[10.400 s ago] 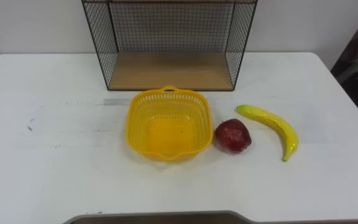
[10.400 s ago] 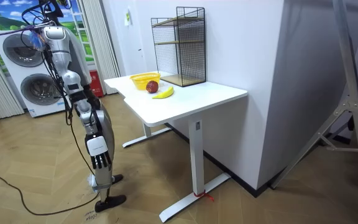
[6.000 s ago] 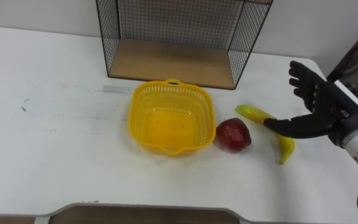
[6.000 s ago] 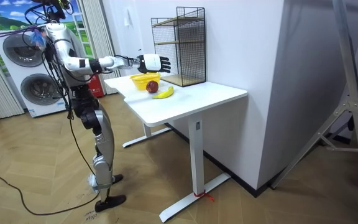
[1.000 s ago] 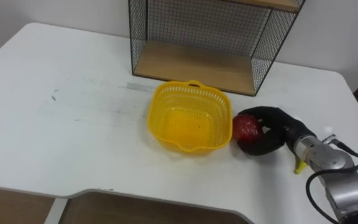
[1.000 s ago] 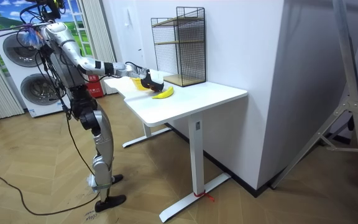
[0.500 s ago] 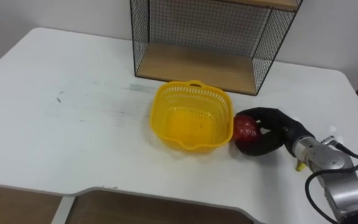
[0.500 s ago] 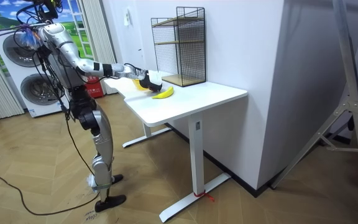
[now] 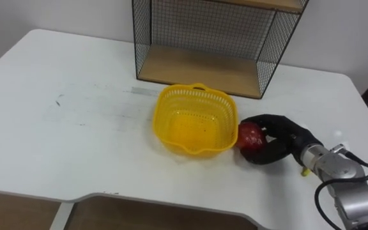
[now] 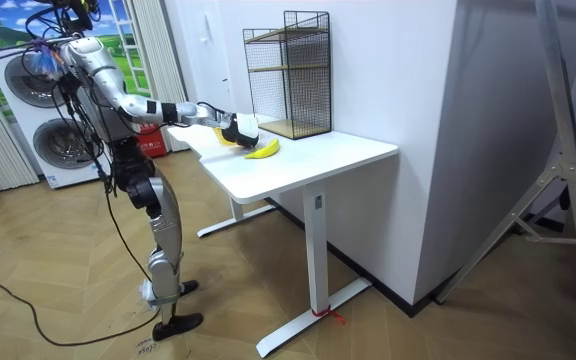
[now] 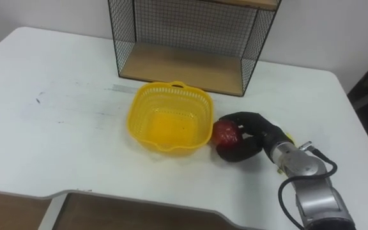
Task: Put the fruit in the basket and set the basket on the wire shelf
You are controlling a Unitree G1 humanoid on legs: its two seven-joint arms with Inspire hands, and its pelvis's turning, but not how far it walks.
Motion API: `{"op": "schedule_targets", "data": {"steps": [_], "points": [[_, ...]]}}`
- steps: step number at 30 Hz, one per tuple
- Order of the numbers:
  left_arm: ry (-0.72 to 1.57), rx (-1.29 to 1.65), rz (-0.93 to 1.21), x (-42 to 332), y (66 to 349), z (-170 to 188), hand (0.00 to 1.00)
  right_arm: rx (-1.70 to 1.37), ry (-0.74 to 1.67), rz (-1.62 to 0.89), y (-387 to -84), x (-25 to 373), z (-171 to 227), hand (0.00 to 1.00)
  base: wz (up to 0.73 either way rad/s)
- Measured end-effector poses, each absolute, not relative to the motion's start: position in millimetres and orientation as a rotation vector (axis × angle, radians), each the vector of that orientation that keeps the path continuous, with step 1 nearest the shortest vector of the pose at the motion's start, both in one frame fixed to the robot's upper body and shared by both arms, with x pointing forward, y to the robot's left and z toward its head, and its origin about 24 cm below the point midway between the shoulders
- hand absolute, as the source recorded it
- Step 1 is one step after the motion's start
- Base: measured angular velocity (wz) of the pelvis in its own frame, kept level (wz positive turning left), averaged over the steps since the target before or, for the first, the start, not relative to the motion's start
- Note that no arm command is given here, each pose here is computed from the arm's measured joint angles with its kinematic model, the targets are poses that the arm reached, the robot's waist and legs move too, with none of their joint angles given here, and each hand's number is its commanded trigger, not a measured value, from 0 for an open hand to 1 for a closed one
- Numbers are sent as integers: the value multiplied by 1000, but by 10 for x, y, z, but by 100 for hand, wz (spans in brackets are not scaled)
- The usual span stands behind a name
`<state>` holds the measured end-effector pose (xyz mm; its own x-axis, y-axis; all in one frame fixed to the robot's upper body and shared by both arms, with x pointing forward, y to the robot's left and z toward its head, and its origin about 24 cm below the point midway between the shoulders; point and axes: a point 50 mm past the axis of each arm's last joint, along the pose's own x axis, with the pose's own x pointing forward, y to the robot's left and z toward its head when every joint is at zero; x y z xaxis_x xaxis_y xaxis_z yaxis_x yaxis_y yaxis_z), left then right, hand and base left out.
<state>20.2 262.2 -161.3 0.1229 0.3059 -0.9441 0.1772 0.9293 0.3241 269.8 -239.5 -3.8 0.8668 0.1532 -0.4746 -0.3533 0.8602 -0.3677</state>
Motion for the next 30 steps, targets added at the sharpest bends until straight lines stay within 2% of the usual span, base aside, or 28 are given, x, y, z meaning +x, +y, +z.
{"op": "schedule_targets", "data": {"steps": [20, 30], "points": [[1436, 388, 107, 221, 2645, -1602, 0, -407, 374, 199, -2446, 2746, 103, 100, 0], [1452, 380, 104, 161, 2644, -1605, 0, -427, 256, 183, -2378, 2813, 348, 100, 0]]}}
